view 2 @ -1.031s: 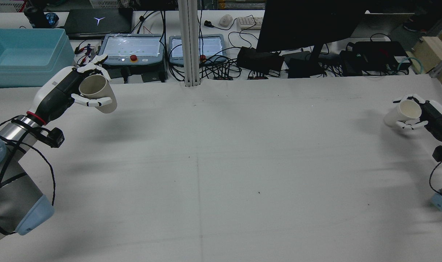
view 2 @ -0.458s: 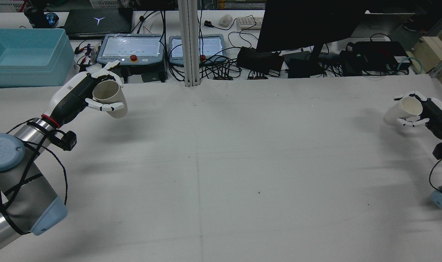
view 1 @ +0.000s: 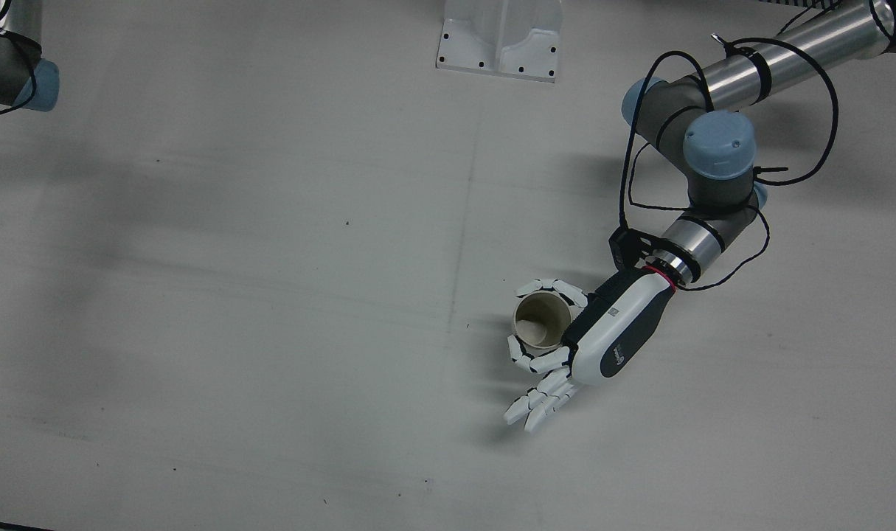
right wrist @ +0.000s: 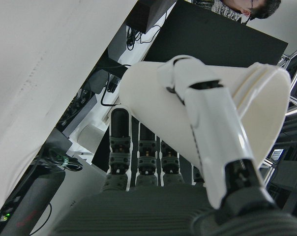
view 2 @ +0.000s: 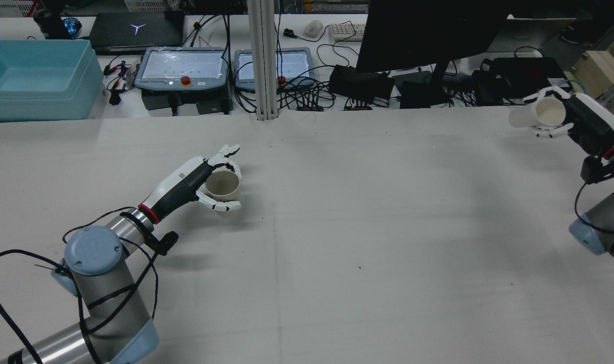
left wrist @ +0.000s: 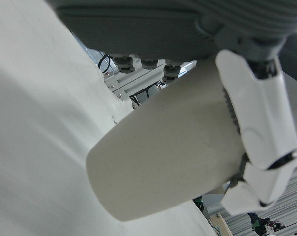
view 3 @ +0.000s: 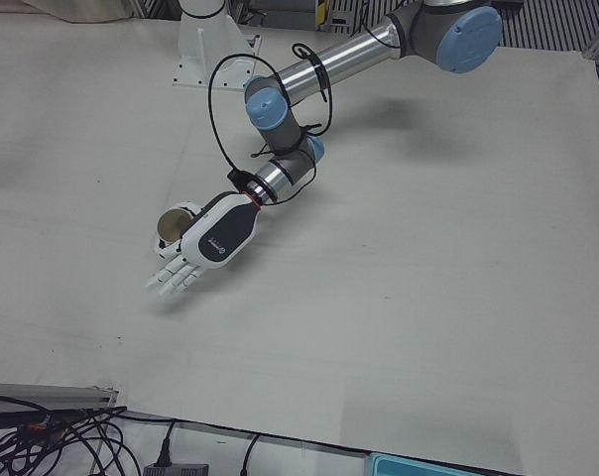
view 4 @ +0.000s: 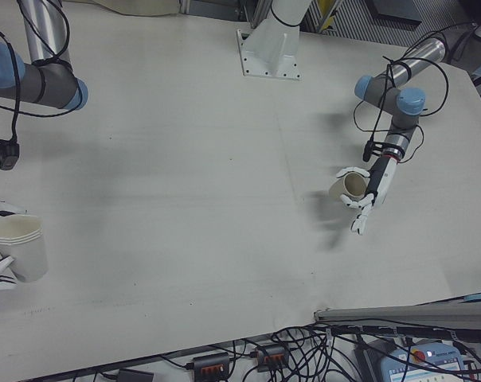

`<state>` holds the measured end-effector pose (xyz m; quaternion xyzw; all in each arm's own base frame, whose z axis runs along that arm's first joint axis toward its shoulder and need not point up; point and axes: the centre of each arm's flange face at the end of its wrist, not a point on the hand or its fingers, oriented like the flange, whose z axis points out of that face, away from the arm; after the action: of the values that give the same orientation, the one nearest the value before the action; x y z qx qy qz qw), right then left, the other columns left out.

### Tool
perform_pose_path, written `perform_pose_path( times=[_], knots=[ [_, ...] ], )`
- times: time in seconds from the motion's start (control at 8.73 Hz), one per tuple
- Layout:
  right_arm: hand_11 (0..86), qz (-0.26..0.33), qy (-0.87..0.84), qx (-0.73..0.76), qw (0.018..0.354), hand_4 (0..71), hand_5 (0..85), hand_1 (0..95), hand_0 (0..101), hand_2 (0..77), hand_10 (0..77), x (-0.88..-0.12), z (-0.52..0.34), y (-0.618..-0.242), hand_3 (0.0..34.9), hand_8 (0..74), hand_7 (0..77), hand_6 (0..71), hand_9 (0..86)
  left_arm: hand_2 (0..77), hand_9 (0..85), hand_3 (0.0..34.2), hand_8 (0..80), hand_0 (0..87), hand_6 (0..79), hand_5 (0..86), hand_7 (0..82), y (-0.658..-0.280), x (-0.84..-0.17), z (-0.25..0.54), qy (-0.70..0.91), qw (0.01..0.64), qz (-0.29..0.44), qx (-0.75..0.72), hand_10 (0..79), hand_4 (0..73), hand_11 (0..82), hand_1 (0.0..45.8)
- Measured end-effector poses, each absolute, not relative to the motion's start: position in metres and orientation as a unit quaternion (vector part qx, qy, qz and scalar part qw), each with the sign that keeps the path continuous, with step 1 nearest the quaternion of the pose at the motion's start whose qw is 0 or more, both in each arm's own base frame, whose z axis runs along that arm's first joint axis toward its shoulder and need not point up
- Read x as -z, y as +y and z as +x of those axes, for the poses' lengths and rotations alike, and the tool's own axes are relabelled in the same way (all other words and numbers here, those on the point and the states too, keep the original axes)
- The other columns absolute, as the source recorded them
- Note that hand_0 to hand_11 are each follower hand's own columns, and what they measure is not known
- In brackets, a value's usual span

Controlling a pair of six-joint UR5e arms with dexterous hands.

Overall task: Pour water
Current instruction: 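Carry both held cups toward the table center, the right-hand cup higher, then tilt the right-hand cup over the left-hand cup to pour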

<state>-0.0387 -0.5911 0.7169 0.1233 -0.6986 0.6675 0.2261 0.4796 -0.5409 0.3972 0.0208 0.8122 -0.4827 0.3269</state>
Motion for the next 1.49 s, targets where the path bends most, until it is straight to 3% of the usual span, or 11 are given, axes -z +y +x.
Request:
perform_pose_path(
  times=[0.23,0.57,1.15,1.49],
  knots=[
    [45.3,0.131,-0.701,-0.657,0.245,3.3,69.3,33.8,80,33.8,26.7,-0.655,-0.056,-0.598,0.0,21.3,32.2,19.6,31.1,32.2,1.1,0.0,1.1,47.5,6.5,46.9,6.5,-0.534,-0.387,0.510,0.809,0.340,0.010,0.480,2.2,33.8,6.0,16.4],
    [45.3,0.129,-0.711,-0.642,0.258,3.8,69.3,33.8,79,33.8,28.4,-0.547,-0.123,-0.600,0.0,20.2,33.8,20.7,30.5,32.2,1.1,0.0,1.1,47.3,7.6,47.5,6.5,-0.534,-0.357,0.528,0.805,0.351,0.012,0.477,2.2,33.3,6.0,16.4],
    [44.7,0.141,-0.730,-0.616,0.260,6.0,69.3,33.3,79,34.4,25.6,-0.417,-0.193,-0.575,0.0,20.2,35.5,21.8,30.5,33.8,1.6,0.0,1.1,47.4,7.6,48.5,6.5,-0.544,-0.272,0.539,0.808,0.361,0.035,0.464,2.2,33.3,6.0,16.4],
    [44.2,0.174,-0.740,-0.590,0.271,6.0,69.3,33.3,80,34.4,26.7,-0.347,-0.241,-0.551,0.0,21.3,38.2,23.5,30.5,33.8,1.6,0.0,1.1,47.6,9.3,49.1,7.6,-0.549,-0.258,0.551,0.806,0.372,0.048,0.458,2.2,32.7,6.0,16.4]
  ],
)
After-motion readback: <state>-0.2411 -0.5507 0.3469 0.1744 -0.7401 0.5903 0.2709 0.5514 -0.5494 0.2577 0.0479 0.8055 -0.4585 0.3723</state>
